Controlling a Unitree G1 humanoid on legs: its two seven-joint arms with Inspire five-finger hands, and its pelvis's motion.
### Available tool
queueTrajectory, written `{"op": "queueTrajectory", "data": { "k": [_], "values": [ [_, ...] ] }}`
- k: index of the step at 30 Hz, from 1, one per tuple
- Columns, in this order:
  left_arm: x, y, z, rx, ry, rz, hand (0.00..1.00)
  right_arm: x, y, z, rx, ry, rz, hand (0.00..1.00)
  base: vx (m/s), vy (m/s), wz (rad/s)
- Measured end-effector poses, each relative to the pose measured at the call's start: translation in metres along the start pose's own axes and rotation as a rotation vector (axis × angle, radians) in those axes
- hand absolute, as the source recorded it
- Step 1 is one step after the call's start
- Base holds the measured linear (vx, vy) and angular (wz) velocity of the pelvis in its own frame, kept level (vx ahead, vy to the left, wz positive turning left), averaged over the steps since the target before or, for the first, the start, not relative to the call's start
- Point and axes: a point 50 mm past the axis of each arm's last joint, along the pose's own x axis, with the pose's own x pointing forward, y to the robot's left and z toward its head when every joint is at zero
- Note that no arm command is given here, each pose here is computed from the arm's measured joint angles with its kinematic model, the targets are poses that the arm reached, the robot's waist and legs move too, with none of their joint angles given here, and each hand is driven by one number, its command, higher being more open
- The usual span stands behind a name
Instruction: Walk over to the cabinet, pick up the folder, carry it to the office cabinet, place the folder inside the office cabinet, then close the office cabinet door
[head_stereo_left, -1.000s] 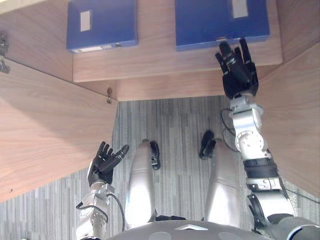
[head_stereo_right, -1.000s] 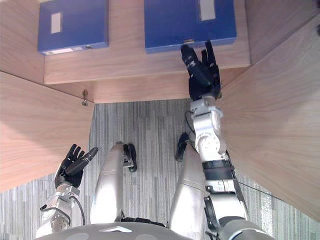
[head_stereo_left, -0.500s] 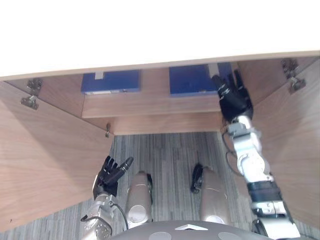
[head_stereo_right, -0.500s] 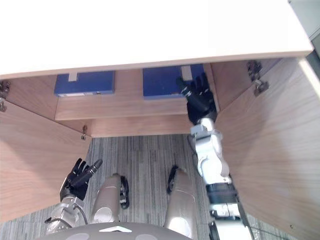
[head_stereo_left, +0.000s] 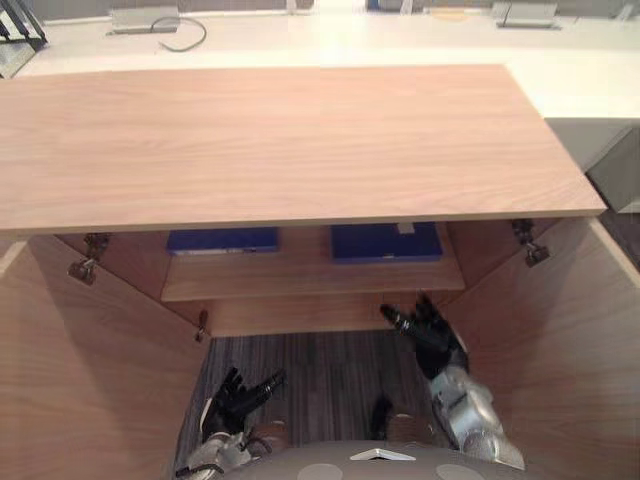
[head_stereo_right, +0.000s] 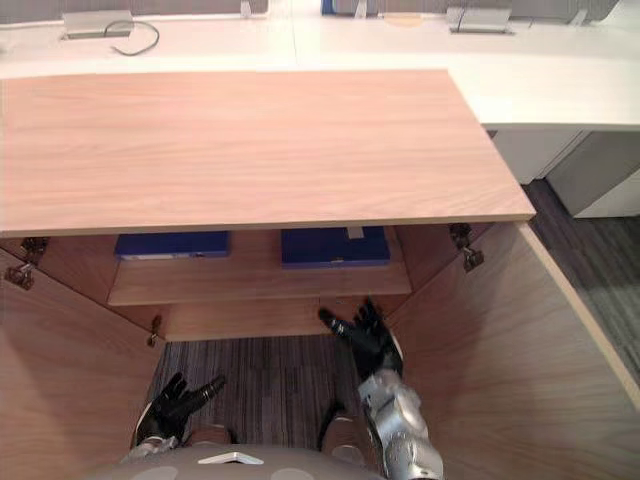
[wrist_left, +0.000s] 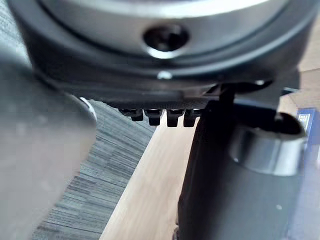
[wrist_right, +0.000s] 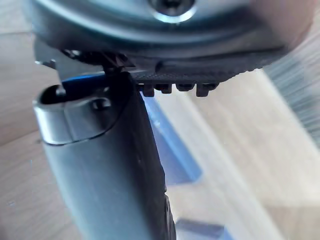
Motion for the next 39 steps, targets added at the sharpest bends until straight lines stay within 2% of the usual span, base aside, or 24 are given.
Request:
{"op": "queueTrajectory", "data": {
  "k": [4, 8, 10, 15, 21, 24, 29, 39],
  "values": [
    [0.003, 0.009, -0.005, 0.024, 0.029, 0.05, 1.0, -0.015, -0.033, -0.05, -0.112, 0.232, -0.118, 1.0, -0.02, 0.086, -0.04],
    [0.001, 0.024, -0.012, 0.136, 0.077, 0.107, 1.0, -0.019, -0.052, -0.068, -0.272, 0.36, -0.174, 1.0, -0.08, 0.054, -0.06],
    [-0.002, 0.034, -0.02, 0.168, 0.118, 0.15, 1.0, -0.021, -0.059, -0.075, -0.283, 0.413, -0.223, 1.0, -0.12, 0.016, -0.01],
    [-0.012, 0.05, -0.036, 0.18, 0.195, 0.228, 1.0, -0.028, -0.071, -0.081, -0.251, 0.447, -0.354, 1.0, -0.06, 0.005, -0.03],
    [-0.013, 0.052, -0.04, 0.213, 0.22, 0.252, 1.0, -0.048, -0.087, -0.096, -0.278, 0.542, -0.462, 1.0, -0.01, 0.002, 0.0],
    [-0.011, 0.051, -0.039, 0.273, 0.232, 0.233, 1.0, -0.047, -0.087, -0.095, -0.33, 0.544, -0.459, 1.0, 0.0, 0.002, -0.01],
    [-0.003, 0.042, -0.03, 0.474, 0.215, 0.15, 1.0, -0.045, -0.086, -0.095, -0.405, 0.567, -0.431, 1.0, -0.03, 0.013, 0.04],
    [-0.002, 0.04, -0.029, 0.555, 0.214, 0.109, 1.0, -0.044, -0.086, -0.095, -0.415, 0.568, -0.427, 1.0, 0.0, 0.002, -0.01]
  ]
}}
